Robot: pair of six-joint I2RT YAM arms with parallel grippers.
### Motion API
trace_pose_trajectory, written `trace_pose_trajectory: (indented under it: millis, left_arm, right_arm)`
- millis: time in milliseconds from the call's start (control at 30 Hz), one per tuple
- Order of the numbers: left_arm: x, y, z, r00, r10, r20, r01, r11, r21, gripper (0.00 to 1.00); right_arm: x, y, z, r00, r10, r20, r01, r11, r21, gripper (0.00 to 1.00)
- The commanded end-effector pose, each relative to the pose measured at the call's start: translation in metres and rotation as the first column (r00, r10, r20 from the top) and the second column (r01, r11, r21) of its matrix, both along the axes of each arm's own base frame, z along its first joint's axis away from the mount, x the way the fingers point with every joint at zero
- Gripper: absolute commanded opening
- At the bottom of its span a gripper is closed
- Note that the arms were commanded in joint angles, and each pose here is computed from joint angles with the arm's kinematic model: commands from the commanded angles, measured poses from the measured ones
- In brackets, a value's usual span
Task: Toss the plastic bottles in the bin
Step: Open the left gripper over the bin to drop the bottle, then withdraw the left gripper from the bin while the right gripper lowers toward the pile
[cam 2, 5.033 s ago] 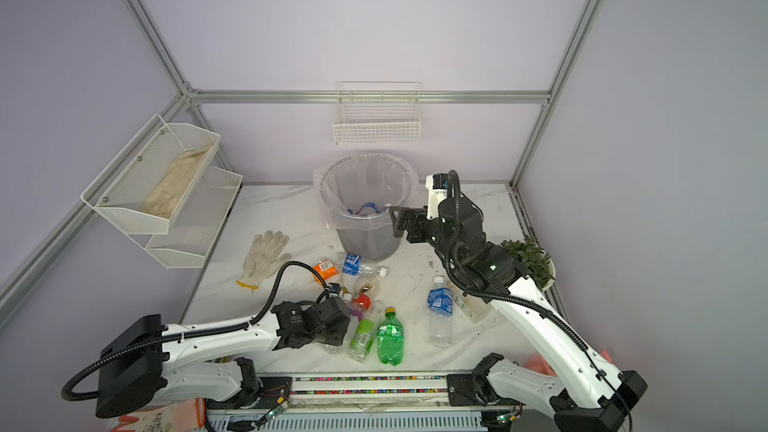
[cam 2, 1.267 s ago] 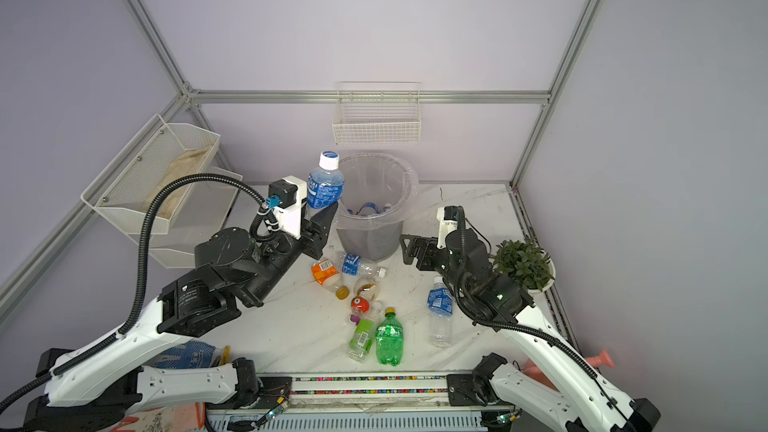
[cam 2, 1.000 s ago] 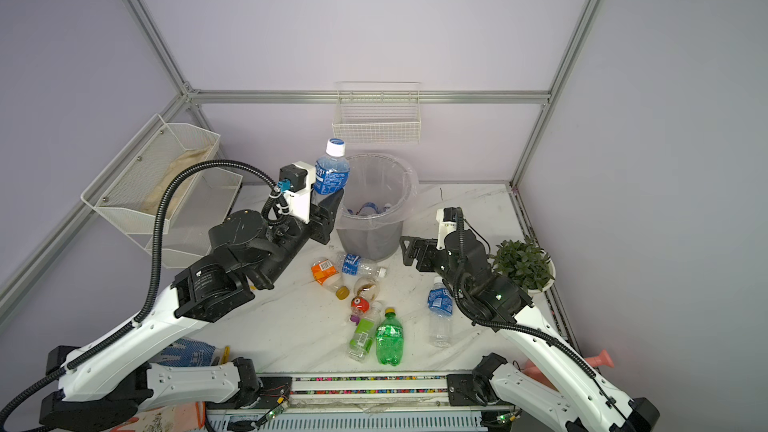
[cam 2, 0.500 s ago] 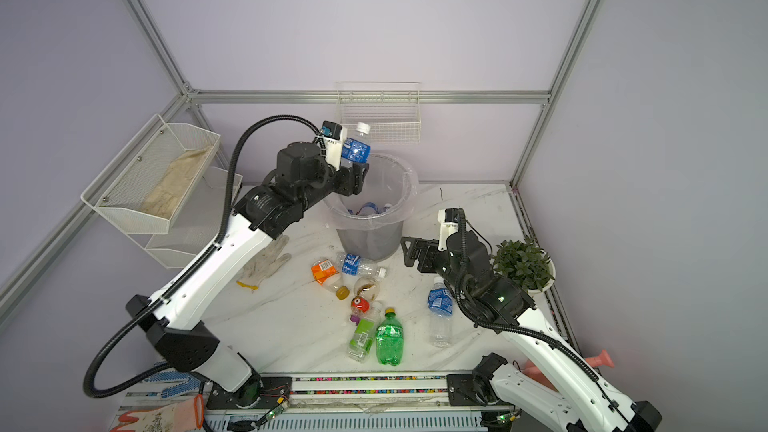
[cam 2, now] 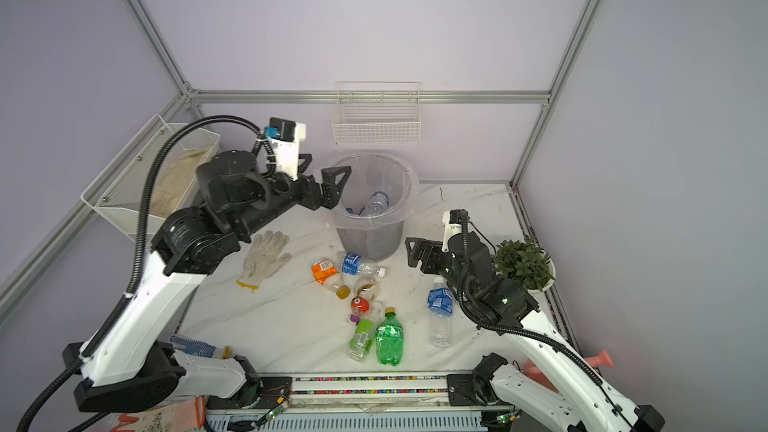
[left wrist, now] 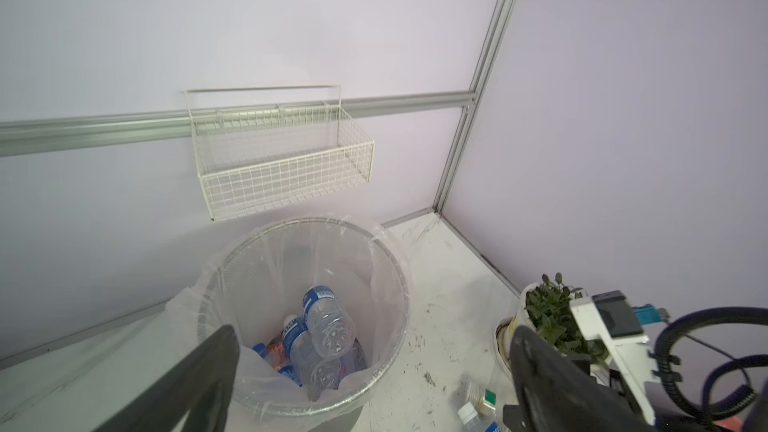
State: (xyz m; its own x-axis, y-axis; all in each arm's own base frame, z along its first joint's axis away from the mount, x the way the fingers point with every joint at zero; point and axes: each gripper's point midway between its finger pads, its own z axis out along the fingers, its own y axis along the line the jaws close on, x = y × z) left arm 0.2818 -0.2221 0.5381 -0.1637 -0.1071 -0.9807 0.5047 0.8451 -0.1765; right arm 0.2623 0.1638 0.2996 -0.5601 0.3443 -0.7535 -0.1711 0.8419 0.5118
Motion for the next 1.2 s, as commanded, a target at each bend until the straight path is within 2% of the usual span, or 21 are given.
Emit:
trace_pose_trajectory:
  millis: [0,400,700,1167]
  left_arm:
    - [-0.001,-0.002,-0.022,0.999,0.012,-0.04,-0.011,1.0,0.005,1.0]
    - [-0.022,0.014,-0.074,0.991,0.027,-0.133,-0.026,1.0,0.008,0.96]
    - [-0.037,0.036,-0.104,0.983,0.062,-0.175,-0.063,0.998,-0.001,0.92]
    - [-0.053,0.053,-0.167,0.95,0.09,-0.299,-0.098,0.995,-0.013,0.87]
  right_arm:
    - [0.003,-0.012,-0.006,0.996,-0.076,-0.055,0.074,0.997,-0.032,0.97]
    - [-0.001,-0.032,-0.059,0.953,-0.208,-0.22,0.176,0.972,-0.155,0.97]
    - [-0.007,-0.044,-0.125,0.868,-0.325,-0.376,0.208,0.924,-0.32,0.97]
    - [-0.031,-0.062,-0.201,0.722,-0.469,-0.509,0.25,0.863,-0.439,0.97]
